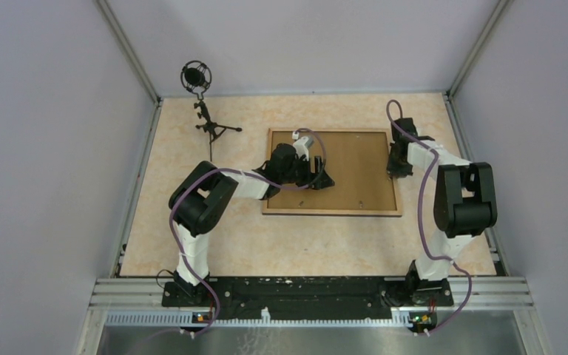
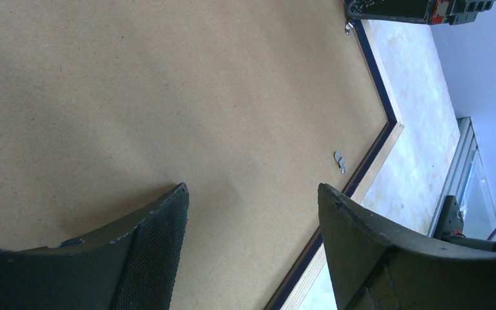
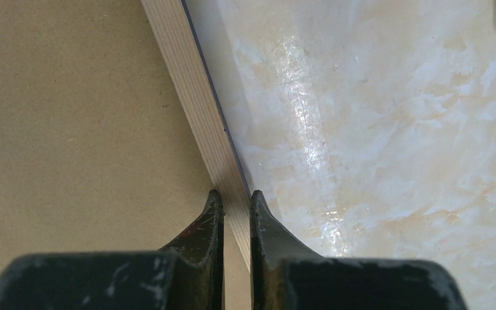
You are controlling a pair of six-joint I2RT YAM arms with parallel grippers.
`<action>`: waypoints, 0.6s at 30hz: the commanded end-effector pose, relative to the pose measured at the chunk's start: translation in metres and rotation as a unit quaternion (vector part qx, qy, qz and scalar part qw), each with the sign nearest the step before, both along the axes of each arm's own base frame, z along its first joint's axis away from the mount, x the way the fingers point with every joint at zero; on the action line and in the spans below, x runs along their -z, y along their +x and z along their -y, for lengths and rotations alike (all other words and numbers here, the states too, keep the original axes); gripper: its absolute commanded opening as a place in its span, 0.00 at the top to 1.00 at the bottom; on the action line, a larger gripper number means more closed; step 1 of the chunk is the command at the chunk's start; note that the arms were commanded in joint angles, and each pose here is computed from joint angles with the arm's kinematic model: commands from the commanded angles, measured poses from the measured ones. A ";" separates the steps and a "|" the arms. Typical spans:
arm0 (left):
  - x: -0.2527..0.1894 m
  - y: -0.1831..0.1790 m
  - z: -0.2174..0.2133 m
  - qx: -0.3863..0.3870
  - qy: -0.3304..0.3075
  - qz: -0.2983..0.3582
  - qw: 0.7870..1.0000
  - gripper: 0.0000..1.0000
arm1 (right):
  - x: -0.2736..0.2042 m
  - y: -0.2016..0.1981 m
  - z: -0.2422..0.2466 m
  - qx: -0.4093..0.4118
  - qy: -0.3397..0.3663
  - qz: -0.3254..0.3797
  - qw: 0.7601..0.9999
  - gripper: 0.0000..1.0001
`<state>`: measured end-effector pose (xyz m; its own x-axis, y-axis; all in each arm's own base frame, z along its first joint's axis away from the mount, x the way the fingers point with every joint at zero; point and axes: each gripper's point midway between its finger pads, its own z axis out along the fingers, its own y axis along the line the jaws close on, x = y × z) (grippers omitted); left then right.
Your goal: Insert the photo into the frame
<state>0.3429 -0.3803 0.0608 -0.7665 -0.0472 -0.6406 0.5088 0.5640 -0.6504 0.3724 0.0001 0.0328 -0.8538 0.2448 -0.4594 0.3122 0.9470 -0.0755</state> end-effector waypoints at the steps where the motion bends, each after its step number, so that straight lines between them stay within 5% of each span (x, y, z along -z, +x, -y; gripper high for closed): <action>1: 0.022 -0.010 -0.013 -0.007 0.028 -0.033 0.999 0.22 | 0.018 -0.032 0.001 -0.008 -0.010 -0.082 0.997 1.00; 10: 0.023 -0.010 -0.012 -0.006 0.027 -0.034 0.999 0.22 | 0.024 -0.036 0.009 -0.069 -0.058 -0.138 0.986 1.00; 11: 0.023 -0.011 -0.012 -0.005 0.027 -0.035 0.999 0.22 | 0.026 -0.037 0.009 -0.074 -0.060 -0.146 0.985 0.98; 13: 0.023 -0.011 -0.012 -0.005 0.027 -0.034 0.999 0.22 | 0.027 -0.036 0.007 -0.076 -0.055 -0.153 0.984 0.74; 14: 0.023 -0.011 -0.012 -0.005 0.027 -0.034 0.999 0.22 | 0.027 -0.037 0.006 -0.078 -0.051 -0.156 0.983 0.71; 18: 0.023 -0.011 -0.013 -0.005 0.028 -0.034 0.999 0.22 | 0.025 -0.037 0.005 -0.078 -0.049 -0.161 0.983 0.75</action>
